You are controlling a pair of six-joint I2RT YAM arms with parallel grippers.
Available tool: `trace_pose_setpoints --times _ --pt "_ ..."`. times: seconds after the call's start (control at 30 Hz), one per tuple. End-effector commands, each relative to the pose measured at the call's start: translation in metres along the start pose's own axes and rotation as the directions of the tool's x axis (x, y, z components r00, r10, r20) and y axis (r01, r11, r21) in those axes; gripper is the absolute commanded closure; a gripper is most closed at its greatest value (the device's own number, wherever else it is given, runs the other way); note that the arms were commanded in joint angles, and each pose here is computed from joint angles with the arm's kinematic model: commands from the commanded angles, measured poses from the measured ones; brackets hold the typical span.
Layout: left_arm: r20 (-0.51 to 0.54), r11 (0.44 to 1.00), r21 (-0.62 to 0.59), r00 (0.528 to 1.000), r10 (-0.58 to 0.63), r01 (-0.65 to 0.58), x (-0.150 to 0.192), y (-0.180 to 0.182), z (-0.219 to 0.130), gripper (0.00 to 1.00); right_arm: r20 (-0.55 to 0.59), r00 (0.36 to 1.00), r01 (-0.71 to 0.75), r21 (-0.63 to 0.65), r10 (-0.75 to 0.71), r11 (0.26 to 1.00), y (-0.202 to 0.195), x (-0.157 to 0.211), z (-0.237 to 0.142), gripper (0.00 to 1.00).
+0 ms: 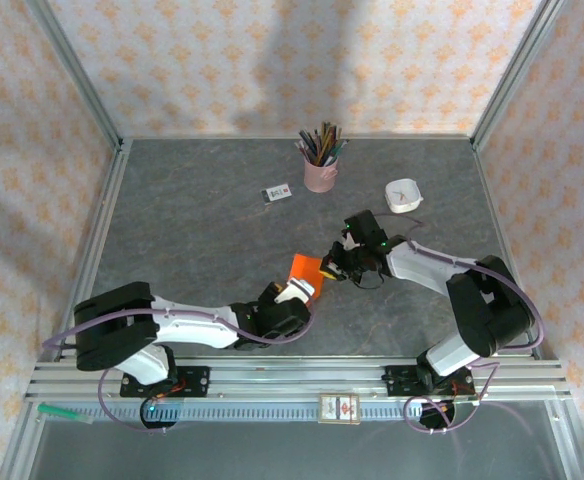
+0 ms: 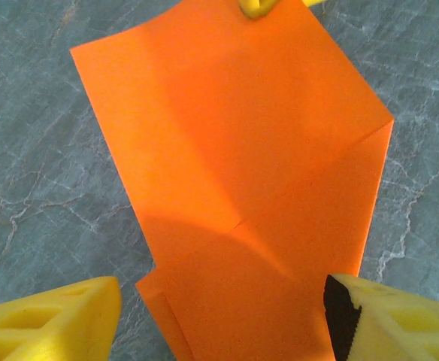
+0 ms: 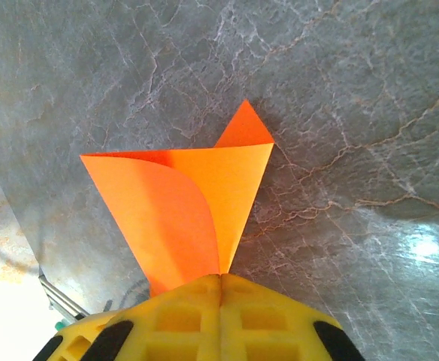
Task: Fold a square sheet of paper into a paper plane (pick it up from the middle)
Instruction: Perform the fifth fold on the wing at the bottom-center of the table.
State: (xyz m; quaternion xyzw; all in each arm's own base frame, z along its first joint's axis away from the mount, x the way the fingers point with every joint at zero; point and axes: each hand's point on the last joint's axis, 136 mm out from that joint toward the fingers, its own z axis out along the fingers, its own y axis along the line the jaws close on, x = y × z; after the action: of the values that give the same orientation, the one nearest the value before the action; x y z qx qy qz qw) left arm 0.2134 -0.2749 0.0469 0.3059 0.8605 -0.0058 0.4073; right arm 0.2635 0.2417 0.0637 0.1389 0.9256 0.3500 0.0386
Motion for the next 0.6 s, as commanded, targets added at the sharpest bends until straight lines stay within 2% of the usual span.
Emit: trace_pose_setpoints --times 0.0,0.3,0.57 --pt "0.05 1.0 -0.019 0.999 0.001 0.0 -0.017 -0.001 -0.004 0.25 -0.002 1.0 -0.001 0.001 0.001 1.0 0.004 -0.004 -0.002 1.0" --pt "0.147 0.991 0.116 0.985 -0.088 0.072 -0.031 -0.003 -0.037 0.25 -0.008 1.0 0.003 0.023 -0.002 1.0 -0.001 -0.004 0.0 1.0" --pt "0.114 1.0 -0.012 0.993 0.011 -0.009 -0.025 -0.002 -0.019 0.23 -0.01 1.0 -0.008 0.008 0.008 1.0 0.005 -0.005 -0.002 1.0"
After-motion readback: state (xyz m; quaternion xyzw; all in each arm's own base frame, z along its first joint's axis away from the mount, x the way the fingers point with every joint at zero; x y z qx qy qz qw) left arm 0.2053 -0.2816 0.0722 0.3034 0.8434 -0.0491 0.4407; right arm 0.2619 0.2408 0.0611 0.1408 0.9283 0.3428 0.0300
